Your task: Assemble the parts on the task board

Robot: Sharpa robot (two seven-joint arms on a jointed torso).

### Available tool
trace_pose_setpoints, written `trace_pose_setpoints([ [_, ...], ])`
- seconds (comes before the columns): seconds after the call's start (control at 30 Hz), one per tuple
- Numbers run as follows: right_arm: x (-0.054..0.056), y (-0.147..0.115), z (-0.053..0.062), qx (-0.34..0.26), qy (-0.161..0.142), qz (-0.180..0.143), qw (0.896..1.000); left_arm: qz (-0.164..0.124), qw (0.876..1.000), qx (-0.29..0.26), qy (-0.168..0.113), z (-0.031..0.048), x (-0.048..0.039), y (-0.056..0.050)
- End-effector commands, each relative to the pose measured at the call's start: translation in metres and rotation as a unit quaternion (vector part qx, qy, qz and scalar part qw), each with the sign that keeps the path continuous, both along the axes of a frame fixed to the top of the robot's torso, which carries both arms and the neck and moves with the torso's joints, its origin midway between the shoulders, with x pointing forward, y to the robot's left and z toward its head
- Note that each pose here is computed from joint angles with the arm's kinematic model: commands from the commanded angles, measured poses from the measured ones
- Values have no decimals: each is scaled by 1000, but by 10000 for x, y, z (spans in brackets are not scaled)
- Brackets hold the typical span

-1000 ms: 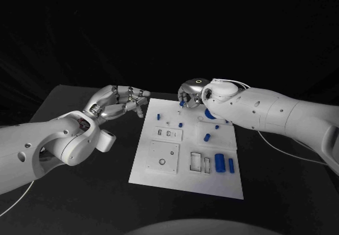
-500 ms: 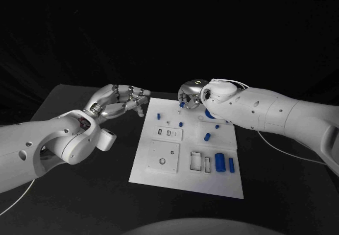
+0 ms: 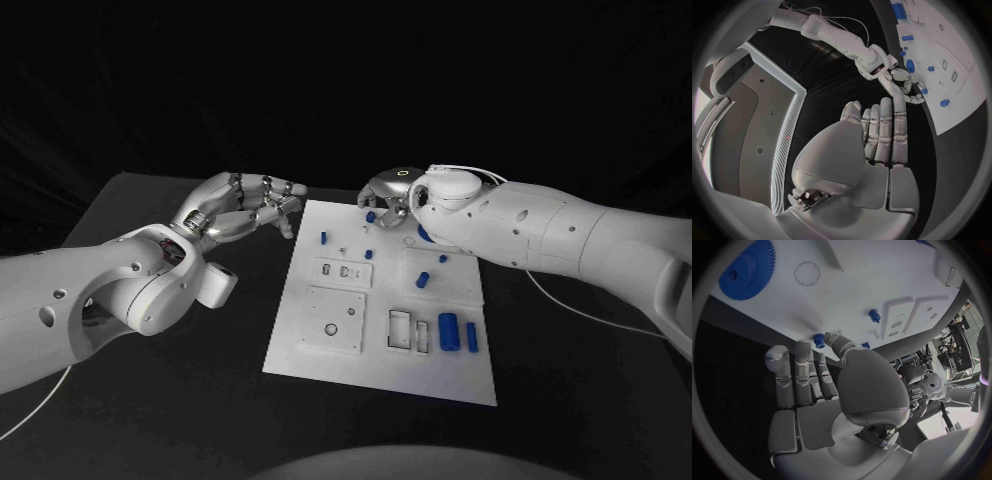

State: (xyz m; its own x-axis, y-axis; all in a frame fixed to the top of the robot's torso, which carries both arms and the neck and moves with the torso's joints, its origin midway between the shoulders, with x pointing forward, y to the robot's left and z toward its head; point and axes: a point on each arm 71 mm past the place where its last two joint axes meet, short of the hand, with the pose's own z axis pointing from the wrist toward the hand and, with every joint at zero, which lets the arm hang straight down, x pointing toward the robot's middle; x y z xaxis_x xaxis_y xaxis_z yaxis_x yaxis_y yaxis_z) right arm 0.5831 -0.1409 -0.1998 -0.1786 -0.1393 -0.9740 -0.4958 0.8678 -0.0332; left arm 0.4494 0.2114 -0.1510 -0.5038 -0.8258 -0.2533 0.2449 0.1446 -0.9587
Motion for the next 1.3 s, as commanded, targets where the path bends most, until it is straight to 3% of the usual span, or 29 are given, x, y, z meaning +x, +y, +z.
trace_pose_setpoints([
  [0.03, -6, -21, -37, -28, 11, -10, 999, -7, 1000, -1, 0, 3, -4, -20],
  [0.2, -6, -50, -26, -24, 1, -11, 1000, -8, 1000, -1, 1, 2, -2, -22],
  [0.4, -38, -118, 82, 30, -61, 11, 998, -8, 1000, 0, 1, -1, 5, -15],
  [0.53, -139, -231, 204, 81, -109, 34, 990, -6, 1000, 0, 1, -4, 9, -3],
  [0.73, -292, -463, 370, 115, -133, 37, 984, -4, 1000, 1, 2, -13, 11, 22],
  [0.97, -429, -835, 438, 122, -121, 4, 985, -5, 1000, 2, 3, -28, 21, 12],
  [1.3, -486, -1213, 262, 84, -65, -58, 993, -11, 1000, 2, 8, -67, 32, -32],
])
